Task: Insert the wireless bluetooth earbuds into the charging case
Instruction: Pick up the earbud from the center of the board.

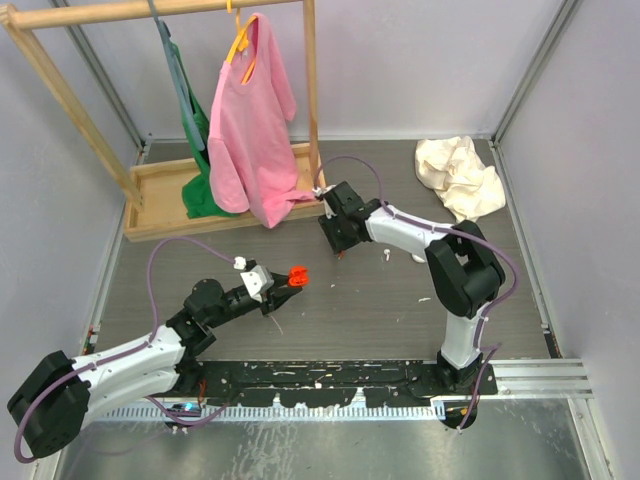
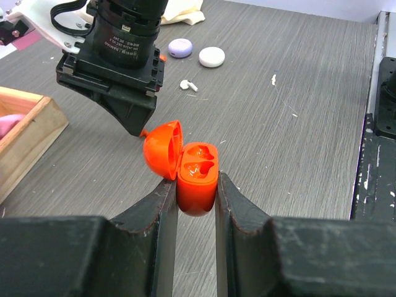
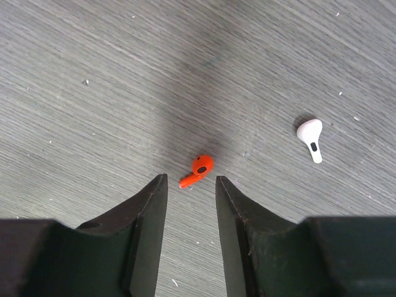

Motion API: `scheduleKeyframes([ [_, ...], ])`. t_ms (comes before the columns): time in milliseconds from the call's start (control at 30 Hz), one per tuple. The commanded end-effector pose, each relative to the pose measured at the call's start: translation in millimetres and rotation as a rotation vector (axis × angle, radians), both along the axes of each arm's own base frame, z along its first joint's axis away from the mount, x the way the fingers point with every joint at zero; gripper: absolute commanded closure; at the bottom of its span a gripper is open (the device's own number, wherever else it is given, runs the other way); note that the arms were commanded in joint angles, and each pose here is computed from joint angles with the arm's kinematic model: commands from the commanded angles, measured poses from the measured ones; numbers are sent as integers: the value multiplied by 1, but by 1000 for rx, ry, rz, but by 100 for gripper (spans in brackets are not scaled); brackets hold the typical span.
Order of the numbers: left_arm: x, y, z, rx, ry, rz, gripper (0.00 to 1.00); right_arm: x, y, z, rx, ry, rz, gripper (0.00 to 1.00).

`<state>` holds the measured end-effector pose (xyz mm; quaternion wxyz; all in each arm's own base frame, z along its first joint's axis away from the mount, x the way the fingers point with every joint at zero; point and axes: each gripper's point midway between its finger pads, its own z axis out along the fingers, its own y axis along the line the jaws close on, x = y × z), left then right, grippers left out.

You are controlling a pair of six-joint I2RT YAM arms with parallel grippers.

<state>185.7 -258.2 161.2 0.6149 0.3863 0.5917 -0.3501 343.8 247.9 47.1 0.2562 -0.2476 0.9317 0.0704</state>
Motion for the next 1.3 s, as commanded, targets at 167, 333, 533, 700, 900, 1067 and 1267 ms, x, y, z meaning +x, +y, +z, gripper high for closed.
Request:
scheduleKeyframes([
  [167, 0, -4, 27, -63, -56, -12, 100, 14, 5, 1, 95, -14, -51, 62],
  [333, 0, -4, 27, -63, -57, -14, 100, 16, 1, -7, 94, -4, -59, 63],
  [533, 0, -5, 27, -61, -56, -16, 100, 12, 1, -19, 89, 29, -52, 64],
  [700, 0, -5, 26, -58, -54, -16, 100, 10, -2, -27, 74, 42, -52, 64],
  [900, 0, -4, 27, -59, -55, -15, 100, 10, -5, -30, 57, 43, -55, 69],
  [1067, 0, -5, 26, -59, -54, -14, 100, 9, -5, -22, 60, 32, -53, 76],
  [1267, 1, -4, 27, -59, -54, -7, 100, 10, -5, 4, 69, -29, -56, 80],
])
